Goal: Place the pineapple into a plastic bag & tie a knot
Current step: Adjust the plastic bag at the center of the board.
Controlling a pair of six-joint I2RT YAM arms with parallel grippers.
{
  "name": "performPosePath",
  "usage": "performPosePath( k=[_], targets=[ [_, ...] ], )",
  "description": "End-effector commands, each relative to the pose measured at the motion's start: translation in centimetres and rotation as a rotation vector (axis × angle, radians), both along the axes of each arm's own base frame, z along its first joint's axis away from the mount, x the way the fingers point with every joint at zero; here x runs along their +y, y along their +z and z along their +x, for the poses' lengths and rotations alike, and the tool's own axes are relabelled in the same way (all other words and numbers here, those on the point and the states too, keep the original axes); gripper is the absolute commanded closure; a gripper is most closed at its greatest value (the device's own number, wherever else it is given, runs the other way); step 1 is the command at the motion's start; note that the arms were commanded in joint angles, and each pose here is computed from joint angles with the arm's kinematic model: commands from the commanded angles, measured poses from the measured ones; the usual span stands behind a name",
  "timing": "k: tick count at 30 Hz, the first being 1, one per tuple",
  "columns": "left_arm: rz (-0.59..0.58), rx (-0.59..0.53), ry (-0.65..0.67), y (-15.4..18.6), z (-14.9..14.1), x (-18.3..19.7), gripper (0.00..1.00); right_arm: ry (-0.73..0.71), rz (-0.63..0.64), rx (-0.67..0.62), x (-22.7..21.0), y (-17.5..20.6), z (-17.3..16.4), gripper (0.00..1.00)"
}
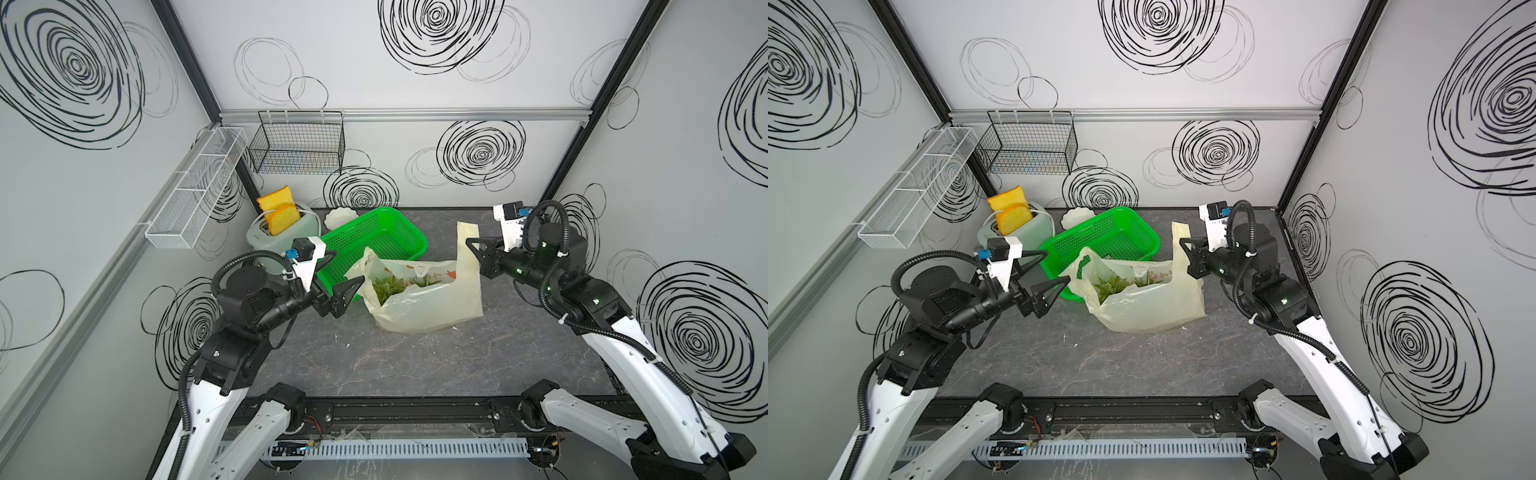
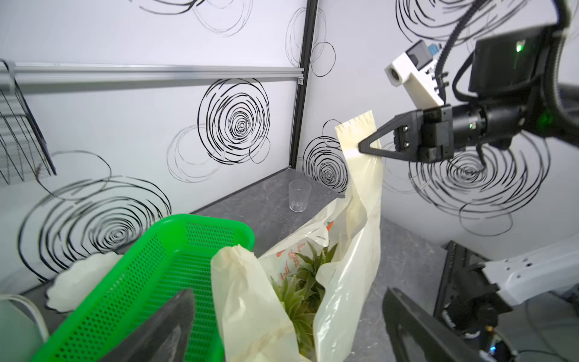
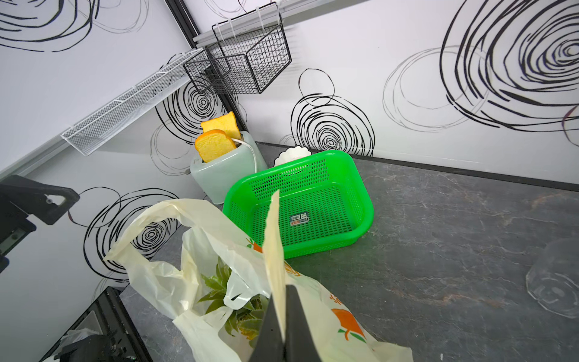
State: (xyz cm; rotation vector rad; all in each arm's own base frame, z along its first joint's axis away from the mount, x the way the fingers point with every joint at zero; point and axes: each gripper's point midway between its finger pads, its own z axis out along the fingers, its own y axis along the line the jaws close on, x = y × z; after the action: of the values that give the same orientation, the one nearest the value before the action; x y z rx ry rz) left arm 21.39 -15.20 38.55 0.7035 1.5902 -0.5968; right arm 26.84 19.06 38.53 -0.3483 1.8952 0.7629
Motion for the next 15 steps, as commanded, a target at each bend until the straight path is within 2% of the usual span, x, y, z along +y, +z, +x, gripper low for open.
performPosePath(
  k=[1,3,7,11,13,15],
  targets=[
    [0.354,-0.200,-0.131,-4.1,-0.7,-0.2,0.03,0.015,-0.018,-0.009,-0.1,0.4,-0.5,1.00],
    [0.459,-0.257,-0.185,-5.3,-1.1,-0.2,0.01,0.021,-0.018,-0.010,-0.1,0.5,-0.5,1.00],
    [0.541,-0.354,-0.164,-4.6,0.2,0.0,0.04,0.025,-0.014,-0.014,0.0,0.8,-0.5,1.00],
    [0.536,-0.423,-0.195,-3.3,1.0,-0.8,0.03,0.033,-0.012,-0.011,0.2,0.7,-0.5,1.00],
    [0.528,-0.424,-0.232,-3.3,1.1,-1.3,0.01,0.032,-0.010,-0.012,0.1,0.8,-0.5,1.00],
    [0.513,-0.422,-0.273,-3.4,1.2,-1.9,0.03,0.031,-0.008,-0.016,0.1,0.9,-0.6,1.00]
  ],
)
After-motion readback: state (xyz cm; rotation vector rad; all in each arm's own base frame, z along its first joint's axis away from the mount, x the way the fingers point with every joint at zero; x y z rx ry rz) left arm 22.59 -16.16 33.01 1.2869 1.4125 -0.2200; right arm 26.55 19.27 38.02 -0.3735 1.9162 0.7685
